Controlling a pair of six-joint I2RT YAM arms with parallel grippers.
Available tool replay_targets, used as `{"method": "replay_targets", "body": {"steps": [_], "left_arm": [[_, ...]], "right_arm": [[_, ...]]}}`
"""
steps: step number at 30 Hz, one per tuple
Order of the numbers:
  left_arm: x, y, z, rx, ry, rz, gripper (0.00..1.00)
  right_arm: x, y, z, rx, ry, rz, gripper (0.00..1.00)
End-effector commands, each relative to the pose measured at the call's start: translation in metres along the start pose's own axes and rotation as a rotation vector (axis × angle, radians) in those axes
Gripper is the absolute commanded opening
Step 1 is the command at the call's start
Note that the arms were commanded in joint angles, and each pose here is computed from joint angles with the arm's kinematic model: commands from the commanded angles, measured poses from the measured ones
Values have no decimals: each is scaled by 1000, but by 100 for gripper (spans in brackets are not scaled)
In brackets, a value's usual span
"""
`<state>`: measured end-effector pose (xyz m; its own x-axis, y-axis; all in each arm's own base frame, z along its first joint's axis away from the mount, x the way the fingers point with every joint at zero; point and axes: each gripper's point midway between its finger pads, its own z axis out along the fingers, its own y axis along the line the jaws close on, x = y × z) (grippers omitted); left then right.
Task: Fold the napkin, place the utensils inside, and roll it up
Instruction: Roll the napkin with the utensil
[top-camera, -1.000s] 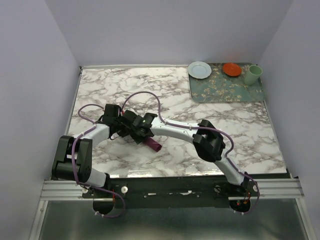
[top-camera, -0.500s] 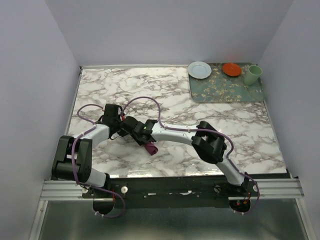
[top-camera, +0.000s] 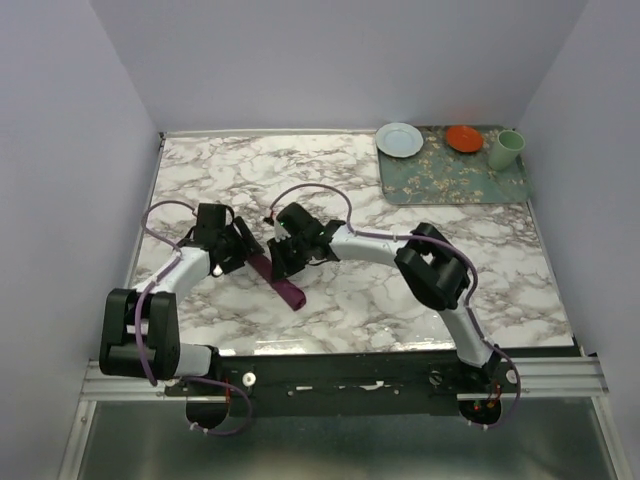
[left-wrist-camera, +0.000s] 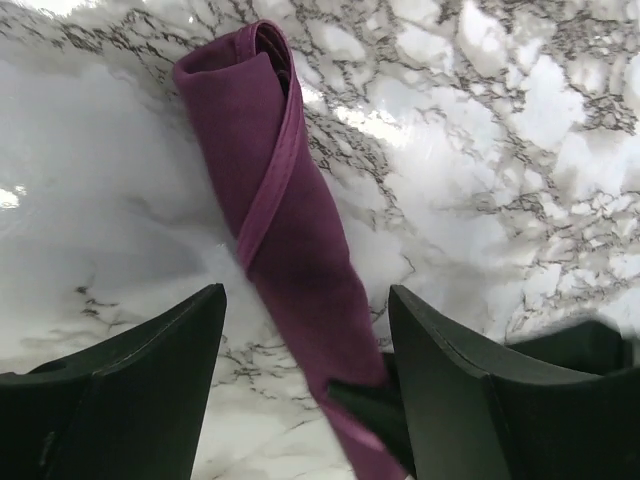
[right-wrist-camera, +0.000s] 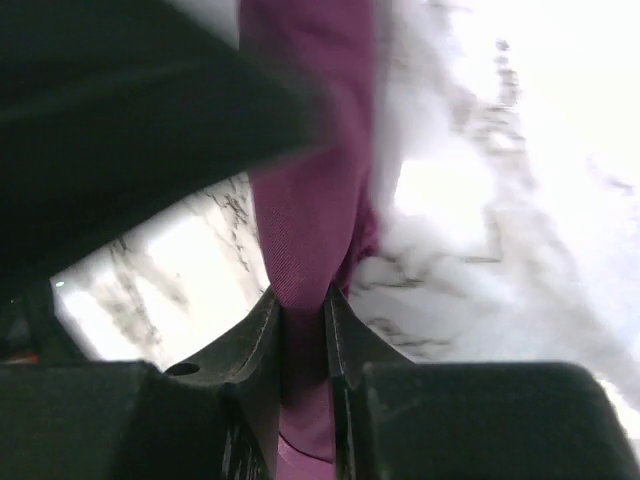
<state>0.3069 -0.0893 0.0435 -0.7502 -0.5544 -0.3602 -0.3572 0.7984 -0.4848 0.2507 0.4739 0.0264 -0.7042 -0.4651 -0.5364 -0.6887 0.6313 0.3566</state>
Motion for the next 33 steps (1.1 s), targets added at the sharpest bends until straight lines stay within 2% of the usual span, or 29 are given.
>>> {"method": "replay_targets", "body": {"steps": [1, 5, 8, 9, 15, 19, 25, 28, 29, 33], "left_arm": [[-23, -16, -36, 47, -79, 118, 75], [-27, -16, -44, 45, -104, 131, 77], [-17, -19, -42, 87, -72, 118, 77], [-5, -18, -36, 104, -28, 99, 76], [10, -28, -7, 163, 68, 61, 73], [11, -26, 4, 135, 88, 53, 73], [19, -3, 16, 37, 99, -2, 66], [18, -2, 15, 35, 89, 4, 62], [17, -3, 15, 37, 89, 7, 60], [16, -8, 12, 57, 87, 15, 56]], "right_arm": [[49, -24, 7, -326, 199, 328, 19], [44, -28, 5, -467, 231, 404, 20], [41, -27, 5, -542, 265, 458, 23], [41, -28, 6, -556, 274, 472, 23], [43, -35, 5, -587, 295, 514, 30], [36, -36, 0, -577, 272, 500, 41], [17, -44, -17, -426, 253, 399, 54], [13, -56, -31, -251, 236, 309, 59], [2, -59, -38, -147, 187, 228, 60], [-5, -53, -54, 65, 140, 108, 63]]}}
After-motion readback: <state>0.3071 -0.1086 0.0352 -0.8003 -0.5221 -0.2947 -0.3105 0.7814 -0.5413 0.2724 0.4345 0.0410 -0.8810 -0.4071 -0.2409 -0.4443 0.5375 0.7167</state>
